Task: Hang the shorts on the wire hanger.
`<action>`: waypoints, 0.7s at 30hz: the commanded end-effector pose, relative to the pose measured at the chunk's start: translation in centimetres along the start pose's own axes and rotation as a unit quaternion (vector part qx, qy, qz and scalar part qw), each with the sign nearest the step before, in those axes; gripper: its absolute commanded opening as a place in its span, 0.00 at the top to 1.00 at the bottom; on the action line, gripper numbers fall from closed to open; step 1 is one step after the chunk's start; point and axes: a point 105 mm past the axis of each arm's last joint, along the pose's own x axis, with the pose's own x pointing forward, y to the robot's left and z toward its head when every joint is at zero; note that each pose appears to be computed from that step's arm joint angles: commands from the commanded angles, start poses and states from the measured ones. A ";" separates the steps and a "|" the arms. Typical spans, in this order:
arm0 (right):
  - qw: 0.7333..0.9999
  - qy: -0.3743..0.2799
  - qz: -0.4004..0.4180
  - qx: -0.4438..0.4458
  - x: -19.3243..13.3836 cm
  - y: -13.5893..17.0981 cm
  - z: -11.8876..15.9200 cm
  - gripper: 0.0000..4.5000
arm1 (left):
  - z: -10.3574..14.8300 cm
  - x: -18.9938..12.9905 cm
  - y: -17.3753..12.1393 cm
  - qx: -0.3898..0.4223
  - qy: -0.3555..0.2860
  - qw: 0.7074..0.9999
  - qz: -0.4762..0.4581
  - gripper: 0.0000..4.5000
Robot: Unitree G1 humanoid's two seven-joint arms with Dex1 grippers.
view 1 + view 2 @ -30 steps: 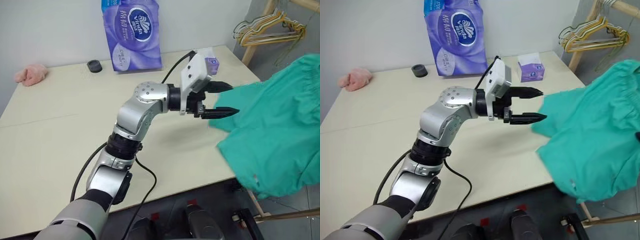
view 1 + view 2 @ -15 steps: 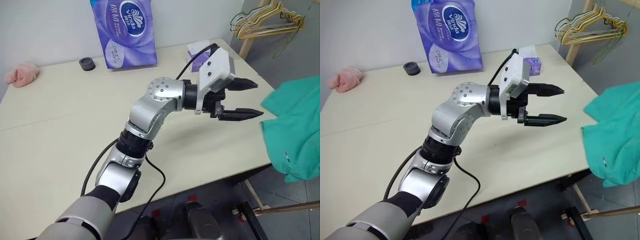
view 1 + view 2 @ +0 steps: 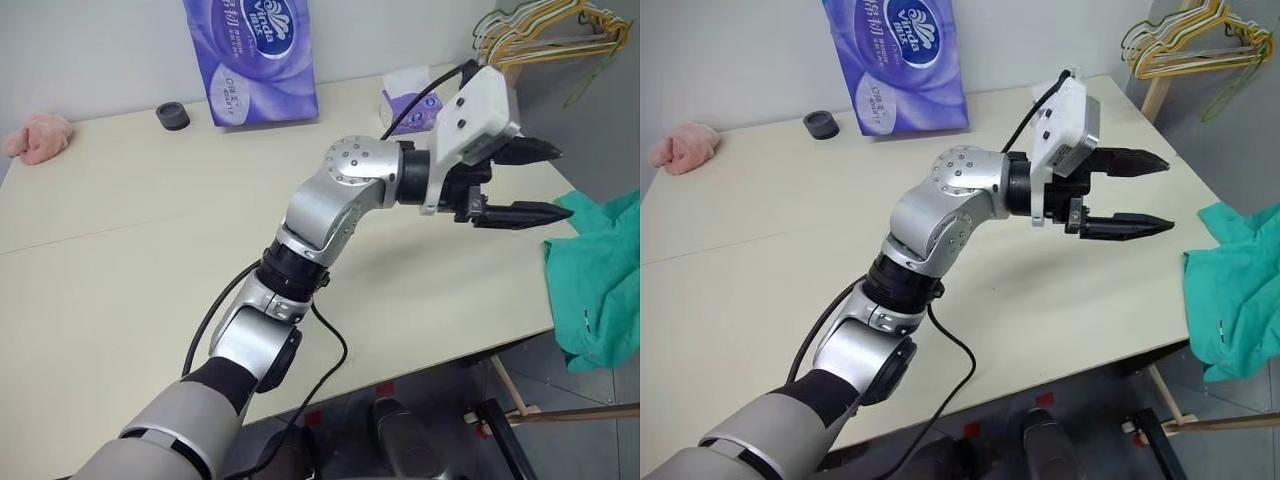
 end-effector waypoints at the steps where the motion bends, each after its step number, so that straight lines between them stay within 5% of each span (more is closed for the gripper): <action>1: 1.000 -0.020 -0.002 -0.023 -0.8 0.1 0.7 1.00 | 1.7 0.3 0.6 0.023 -0.024 0.999 0.004 0.21; 3: 0.999 -0.022 -0.009 -0.034 -0.9 0.0 0.7 1.00 | 1.9 0.5 0.9 0.031 -0.026 0.999 0.007 0.21; 14: 0.995 -0.065 -0.032 -0.074 -2.4 -0.4 1.5 0.18 | 1.9 1.1 0.9 0.045 -0.031 0.998 0.002 0.20; 21: 0.977 -0.160 -0.102 -0.096 -5.9 -1.3 3.2 0.18 | 1.7 1.3 0.7 0.046 -0.034 0.998 -0.001 0.20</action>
